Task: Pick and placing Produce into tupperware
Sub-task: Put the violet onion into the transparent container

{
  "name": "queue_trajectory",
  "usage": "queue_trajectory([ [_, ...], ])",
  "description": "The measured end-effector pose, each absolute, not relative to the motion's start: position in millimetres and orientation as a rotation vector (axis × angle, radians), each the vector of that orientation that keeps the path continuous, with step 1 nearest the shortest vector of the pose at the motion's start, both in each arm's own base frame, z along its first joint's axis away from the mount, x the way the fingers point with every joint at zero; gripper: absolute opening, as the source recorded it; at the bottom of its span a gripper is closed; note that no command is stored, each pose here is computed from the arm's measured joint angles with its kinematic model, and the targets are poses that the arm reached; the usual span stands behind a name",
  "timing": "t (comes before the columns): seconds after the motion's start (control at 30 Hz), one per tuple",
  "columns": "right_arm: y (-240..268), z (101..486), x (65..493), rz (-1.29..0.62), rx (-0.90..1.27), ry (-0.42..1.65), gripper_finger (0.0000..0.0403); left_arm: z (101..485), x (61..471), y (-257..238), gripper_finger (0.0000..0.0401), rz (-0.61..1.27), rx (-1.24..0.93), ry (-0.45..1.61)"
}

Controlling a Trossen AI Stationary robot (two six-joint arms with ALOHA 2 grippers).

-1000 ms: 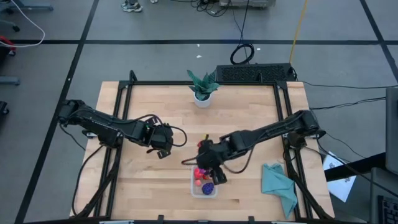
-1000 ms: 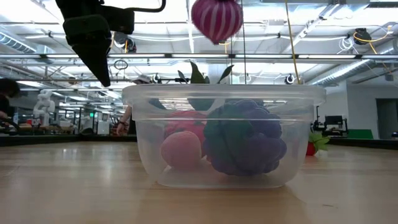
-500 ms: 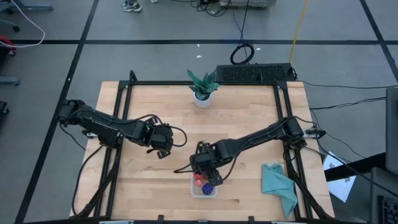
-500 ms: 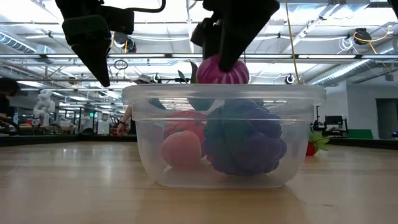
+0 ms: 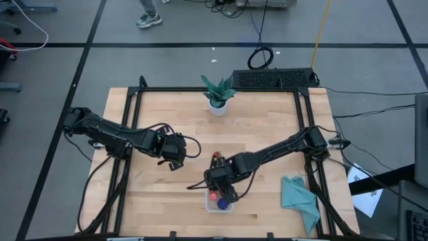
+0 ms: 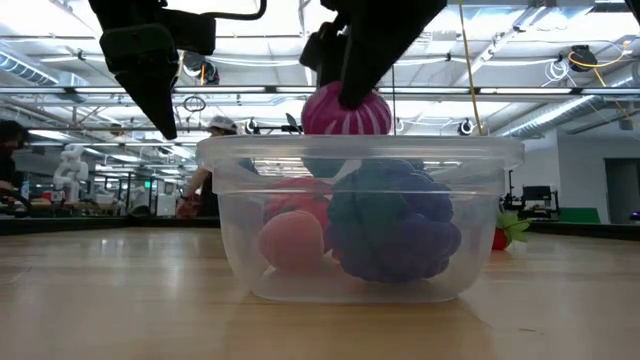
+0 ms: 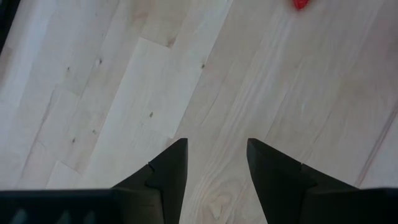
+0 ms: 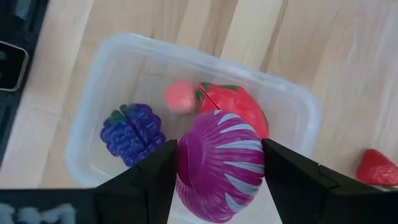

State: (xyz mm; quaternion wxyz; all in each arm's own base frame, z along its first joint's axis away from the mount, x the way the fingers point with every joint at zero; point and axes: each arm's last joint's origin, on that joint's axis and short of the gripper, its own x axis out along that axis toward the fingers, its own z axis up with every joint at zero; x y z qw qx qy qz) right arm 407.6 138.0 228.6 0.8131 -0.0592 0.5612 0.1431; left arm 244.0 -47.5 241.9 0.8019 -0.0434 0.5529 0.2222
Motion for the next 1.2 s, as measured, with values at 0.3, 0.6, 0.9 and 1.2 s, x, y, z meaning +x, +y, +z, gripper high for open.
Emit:
queue_trajectory([
  [0.3,135,203,401,0.282,-0.106,1.255,0.0209,242,244,-48,0.0170,0.476,-0.094,1.184],
  [0.6,135,204,401,0.278,-0.099,1.252,0.0209,242,244,-48,0.0170,0.477,-0.095,1.183],
  [0.9,135,204,401,0.267,-0.083,1.254,0.0209,242,244,-48,0.0170,0.477,-0.096,1.183],
  [1.2,129,203,400,0.237,-0.058,1.286,0.0225,242,244,-48,0.0170,0.480,-0.099,1.182],
])
